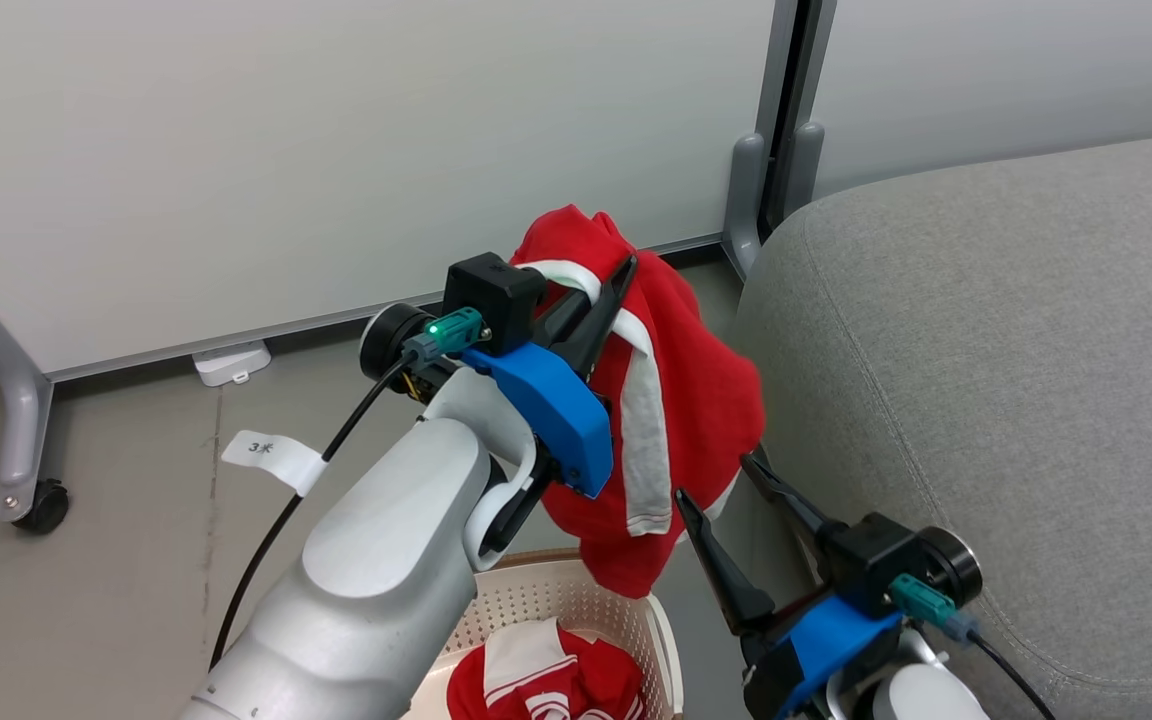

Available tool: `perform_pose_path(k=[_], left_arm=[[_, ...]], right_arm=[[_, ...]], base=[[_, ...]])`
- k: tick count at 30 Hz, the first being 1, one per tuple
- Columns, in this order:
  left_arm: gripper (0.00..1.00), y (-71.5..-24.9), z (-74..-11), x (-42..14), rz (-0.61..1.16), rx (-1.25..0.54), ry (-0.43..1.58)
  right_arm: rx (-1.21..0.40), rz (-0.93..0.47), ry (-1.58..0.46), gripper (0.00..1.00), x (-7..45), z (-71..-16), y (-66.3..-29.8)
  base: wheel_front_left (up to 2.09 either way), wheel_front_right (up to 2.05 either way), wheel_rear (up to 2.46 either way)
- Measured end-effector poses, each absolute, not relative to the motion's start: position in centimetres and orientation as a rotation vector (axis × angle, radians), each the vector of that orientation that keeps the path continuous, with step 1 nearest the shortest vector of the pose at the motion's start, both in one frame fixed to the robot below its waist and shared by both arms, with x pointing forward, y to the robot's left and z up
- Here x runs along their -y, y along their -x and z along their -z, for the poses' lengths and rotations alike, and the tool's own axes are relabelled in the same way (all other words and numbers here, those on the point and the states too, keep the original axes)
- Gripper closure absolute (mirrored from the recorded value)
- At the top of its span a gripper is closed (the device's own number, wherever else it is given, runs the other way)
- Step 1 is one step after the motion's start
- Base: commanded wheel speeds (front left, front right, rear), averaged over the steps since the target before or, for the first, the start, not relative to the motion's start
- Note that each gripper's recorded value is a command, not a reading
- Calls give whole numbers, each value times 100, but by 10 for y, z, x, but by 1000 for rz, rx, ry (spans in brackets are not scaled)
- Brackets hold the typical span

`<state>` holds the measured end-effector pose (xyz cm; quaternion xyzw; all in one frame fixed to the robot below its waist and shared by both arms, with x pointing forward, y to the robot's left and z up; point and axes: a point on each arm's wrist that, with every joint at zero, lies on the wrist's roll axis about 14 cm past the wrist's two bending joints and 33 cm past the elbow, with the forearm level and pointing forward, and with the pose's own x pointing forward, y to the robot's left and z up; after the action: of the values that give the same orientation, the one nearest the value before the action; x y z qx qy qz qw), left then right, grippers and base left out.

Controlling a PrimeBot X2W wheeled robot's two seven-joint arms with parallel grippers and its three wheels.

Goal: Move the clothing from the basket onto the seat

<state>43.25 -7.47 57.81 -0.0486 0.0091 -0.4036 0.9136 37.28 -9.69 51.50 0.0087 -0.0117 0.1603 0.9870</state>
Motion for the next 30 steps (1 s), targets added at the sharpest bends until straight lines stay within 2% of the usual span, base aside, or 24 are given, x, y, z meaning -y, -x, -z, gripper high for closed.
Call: perform_pose_path(k=[19, 30], left_arm=[[100, -419, -574, 90, 885, -39, 99], [100, -410, -572, 91, 902, -49, 107]], right_arm=[[-96, -407, -36, 0, 74, -514, -404], [-141, -439, 19, 0, 67, -510, -420]], base=[[0, 0, 0], [0, 0, 0]])
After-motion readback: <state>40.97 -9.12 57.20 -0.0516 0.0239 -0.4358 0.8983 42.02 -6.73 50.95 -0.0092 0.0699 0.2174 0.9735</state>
